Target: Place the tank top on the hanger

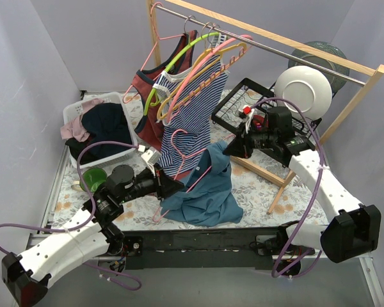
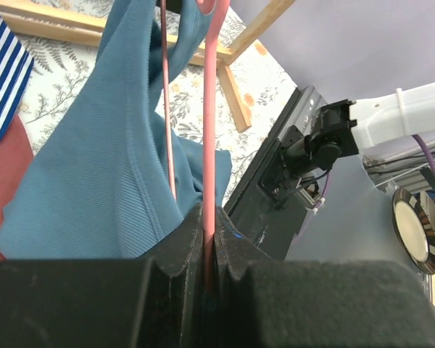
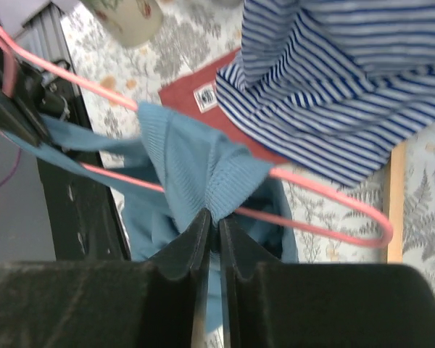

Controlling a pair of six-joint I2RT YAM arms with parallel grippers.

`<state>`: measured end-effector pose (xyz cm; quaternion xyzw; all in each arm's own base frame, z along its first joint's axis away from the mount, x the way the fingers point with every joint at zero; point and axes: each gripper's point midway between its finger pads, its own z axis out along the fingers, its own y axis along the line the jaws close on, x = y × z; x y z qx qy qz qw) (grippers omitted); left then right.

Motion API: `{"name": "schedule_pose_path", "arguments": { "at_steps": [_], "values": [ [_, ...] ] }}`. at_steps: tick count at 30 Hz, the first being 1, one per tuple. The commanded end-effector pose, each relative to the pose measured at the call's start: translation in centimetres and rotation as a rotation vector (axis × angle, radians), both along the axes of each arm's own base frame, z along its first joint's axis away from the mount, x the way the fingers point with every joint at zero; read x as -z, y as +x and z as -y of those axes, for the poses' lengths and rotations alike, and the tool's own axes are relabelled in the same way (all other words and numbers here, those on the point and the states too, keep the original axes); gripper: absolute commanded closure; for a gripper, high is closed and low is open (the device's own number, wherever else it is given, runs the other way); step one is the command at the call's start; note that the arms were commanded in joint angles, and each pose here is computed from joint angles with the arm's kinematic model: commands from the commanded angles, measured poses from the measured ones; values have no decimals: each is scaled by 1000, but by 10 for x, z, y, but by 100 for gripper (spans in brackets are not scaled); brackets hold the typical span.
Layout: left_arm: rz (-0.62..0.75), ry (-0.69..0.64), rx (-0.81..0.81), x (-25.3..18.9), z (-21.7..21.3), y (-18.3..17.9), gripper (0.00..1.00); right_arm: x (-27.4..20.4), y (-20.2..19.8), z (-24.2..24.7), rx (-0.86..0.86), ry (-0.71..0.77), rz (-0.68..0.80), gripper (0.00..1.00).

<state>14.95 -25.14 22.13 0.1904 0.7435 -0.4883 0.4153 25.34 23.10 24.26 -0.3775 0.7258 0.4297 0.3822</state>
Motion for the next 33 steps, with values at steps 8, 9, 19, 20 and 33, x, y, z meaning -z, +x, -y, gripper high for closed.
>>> {"name": "schedule_pose_path", "arguments": {
  "at_steps": [8,9,19,20,33],
  "values": [
    [56,-12,41,-20,-7,-13,100,-19,0,29,39,-146,263,55],
    [44,2,50,-18,-6,-14,100,-21,-2,31,18,-162,302,52],
    [4,89,88,-16,-11,-23,100,-38,-67,13,-429,-15,595,34],
    [-6,100,48,-16,-14,-18,100,-36,-73,12,-456,6,607,33],
    [-171,47,-377,-9,-64,8,100,-16,-63,13,-377,-25,623,29]
  ]
}}
